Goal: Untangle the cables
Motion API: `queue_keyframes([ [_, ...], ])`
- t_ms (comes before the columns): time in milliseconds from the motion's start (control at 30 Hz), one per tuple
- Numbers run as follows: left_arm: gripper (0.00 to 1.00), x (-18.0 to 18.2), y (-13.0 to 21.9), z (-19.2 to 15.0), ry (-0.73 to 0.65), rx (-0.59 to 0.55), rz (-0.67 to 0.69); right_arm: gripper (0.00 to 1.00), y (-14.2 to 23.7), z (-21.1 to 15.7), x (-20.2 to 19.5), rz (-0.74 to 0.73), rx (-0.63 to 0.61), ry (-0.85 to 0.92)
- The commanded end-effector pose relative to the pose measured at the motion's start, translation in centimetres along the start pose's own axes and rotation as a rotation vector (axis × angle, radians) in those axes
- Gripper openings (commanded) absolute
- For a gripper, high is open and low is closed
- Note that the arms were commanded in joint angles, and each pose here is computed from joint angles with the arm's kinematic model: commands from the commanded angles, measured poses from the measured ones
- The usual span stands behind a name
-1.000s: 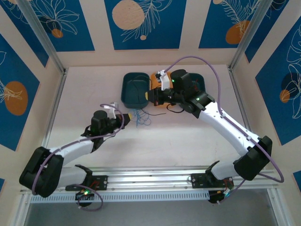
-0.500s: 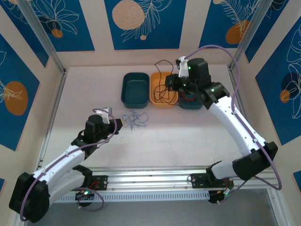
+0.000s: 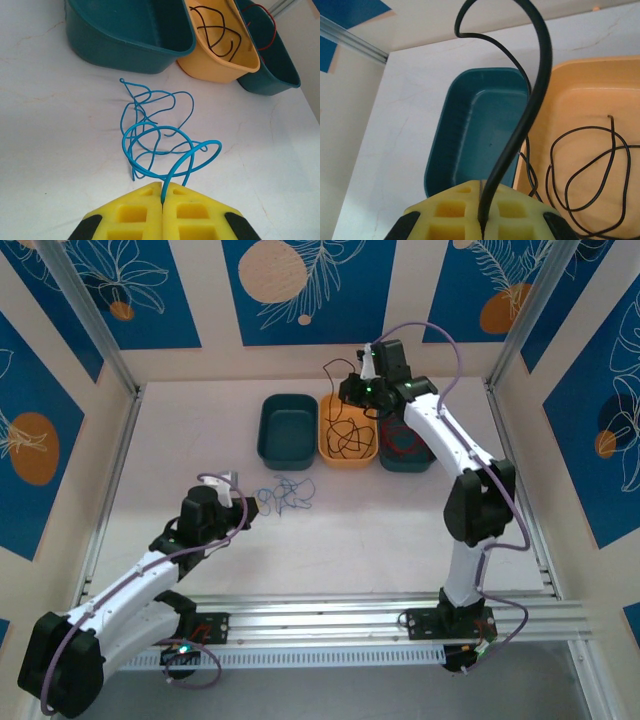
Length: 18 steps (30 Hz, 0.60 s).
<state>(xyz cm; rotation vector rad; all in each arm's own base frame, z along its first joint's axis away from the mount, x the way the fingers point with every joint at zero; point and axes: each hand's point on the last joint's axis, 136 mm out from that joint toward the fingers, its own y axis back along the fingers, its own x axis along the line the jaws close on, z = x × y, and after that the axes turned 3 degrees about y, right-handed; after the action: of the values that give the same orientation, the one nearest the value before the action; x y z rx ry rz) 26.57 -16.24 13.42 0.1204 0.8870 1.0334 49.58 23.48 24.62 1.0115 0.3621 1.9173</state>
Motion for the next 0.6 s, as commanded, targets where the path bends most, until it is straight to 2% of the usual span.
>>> queue_keyframes([
  [0, 0.00, 0.2, 0.0, -0.3, -0.013, 0.005, 0.008, 0.00, -0.3, 1.5, 0.1, 0.035, -0.016, -0.028],
  [167, 0.00, 0.4, -0.1, -0.5, -0.012, 0.009, 0.014, 0.00, -1.8, 0.6, -1.9, 0.015, 0.015, -0.086],
  [567, 0.00, 0.3, -0.2, -0.4, -0.009, 0.007, 0.011, 0.00, -3.6, -5.0, -6.9, -0.089, 0.167, -0.260],
])
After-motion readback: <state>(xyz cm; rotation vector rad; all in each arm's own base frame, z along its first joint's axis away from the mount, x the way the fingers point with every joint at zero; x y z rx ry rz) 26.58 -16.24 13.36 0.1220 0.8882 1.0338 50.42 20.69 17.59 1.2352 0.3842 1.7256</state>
